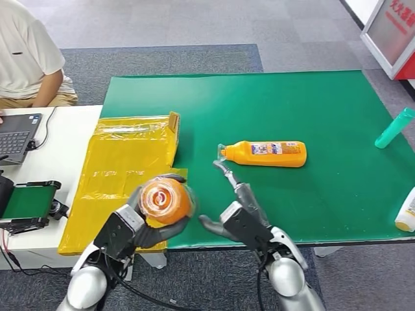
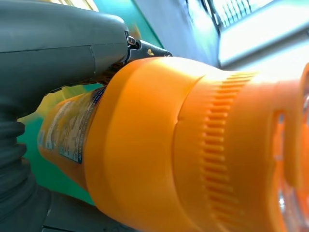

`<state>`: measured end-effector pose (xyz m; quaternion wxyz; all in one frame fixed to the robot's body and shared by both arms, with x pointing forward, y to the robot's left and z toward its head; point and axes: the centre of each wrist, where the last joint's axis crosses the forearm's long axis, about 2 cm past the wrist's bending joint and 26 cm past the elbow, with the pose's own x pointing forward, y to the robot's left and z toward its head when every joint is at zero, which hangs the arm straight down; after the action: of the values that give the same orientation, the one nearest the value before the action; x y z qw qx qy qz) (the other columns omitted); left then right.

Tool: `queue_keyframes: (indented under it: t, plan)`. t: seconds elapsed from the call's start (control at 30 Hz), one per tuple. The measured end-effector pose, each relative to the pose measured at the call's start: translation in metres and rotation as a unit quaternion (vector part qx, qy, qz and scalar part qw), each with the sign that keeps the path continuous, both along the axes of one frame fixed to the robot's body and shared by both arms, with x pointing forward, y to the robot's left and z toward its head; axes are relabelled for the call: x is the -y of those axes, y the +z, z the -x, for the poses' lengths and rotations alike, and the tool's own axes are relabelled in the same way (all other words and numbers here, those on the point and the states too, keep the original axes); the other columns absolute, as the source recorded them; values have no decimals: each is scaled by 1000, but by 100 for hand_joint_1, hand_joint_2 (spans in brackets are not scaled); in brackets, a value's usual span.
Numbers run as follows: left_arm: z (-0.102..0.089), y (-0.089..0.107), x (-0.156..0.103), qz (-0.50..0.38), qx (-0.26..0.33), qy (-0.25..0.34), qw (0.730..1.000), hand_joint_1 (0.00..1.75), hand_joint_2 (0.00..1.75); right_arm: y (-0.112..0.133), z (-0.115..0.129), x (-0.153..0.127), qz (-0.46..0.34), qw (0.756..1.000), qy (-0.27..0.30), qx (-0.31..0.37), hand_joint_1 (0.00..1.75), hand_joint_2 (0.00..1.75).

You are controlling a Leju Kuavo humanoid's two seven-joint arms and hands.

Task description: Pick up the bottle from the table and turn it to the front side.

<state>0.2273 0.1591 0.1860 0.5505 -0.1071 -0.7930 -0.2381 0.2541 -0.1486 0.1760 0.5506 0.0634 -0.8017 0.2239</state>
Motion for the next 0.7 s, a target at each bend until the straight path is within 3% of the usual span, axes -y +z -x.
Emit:
queue_keyframes:
  t: [0.23, 0.5, 0.7]
  plan:
    - [-25, 12, -34, -95, 66, 173, 978, 175, 175, 22, 9, 20, -29, 998, -41, 32, 0, 175]
    - [-33, 16, -50, -227, 158, 280, 919, 175, 175, 39, 23, 29, -47, 995, -52, 64, 0, 175]
    - [-42, 12, -57, -326, 204, 310, 870, 175, 175, 53, 32, 34, -72, 991, -52, 101, 0, 175]
